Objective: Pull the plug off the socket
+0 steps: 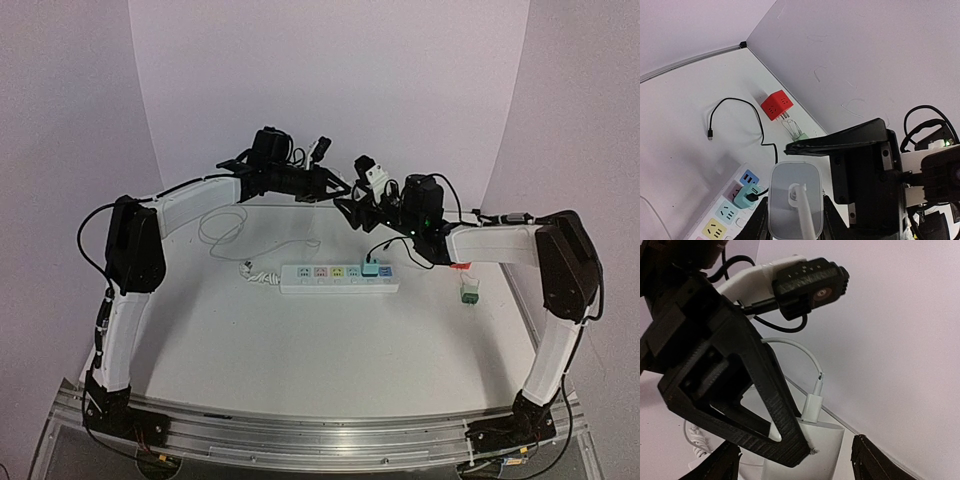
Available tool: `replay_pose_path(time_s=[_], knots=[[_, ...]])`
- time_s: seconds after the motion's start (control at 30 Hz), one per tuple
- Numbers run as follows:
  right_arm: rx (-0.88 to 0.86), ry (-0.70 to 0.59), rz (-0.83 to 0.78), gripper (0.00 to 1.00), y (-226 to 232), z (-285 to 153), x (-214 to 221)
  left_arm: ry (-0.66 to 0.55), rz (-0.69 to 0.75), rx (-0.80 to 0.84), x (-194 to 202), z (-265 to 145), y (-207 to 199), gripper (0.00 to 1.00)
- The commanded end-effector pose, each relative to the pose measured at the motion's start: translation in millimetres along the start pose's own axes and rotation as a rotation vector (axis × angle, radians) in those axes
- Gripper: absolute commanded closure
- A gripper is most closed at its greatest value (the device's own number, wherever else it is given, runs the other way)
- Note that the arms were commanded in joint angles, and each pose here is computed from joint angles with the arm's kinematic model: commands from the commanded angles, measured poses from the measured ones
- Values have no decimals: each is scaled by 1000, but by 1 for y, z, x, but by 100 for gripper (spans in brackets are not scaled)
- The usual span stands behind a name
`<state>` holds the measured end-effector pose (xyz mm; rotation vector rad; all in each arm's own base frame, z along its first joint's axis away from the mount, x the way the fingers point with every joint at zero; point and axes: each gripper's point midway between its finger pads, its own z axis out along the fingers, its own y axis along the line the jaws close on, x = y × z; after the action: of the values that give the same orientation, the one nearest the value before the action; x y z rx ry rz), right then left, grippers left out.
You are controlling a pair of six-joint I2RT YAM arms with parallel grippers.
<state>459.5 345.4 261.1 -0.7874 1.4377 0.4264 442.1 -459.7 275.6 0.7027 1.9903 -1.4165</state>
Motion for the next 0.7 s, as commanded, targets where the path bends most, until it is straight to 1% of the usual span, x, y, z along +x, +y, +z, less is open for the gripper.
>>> replay_pose_path(time_s=[0.0, 0.17, 0.33, 0.4, 0.6, 0.67], knots=[[59, -6, -22, 29, -10, 7, 1, -67, 82, 83, -32, -22, -53, 100], [69, -9, -17, 40, -12, 8, 0, -57, 74, 87, -28, -20, -52, 100], [71, -18, -11, 43, -13, 9, -4, -50, 61, 84, -25, -19, -49, 100], [71, -23, -5, 47, -13, 10, -6, -50, 60, 86, -25, -19, -49, 100], [87, -25, 32, 82, -17, 11, -7, -38, 57, 78, -21, -18, -46, 100], [95, -22, 50, 97, -18, 10, -6, -33, 60, 70, -18, -17, -43, 100]])
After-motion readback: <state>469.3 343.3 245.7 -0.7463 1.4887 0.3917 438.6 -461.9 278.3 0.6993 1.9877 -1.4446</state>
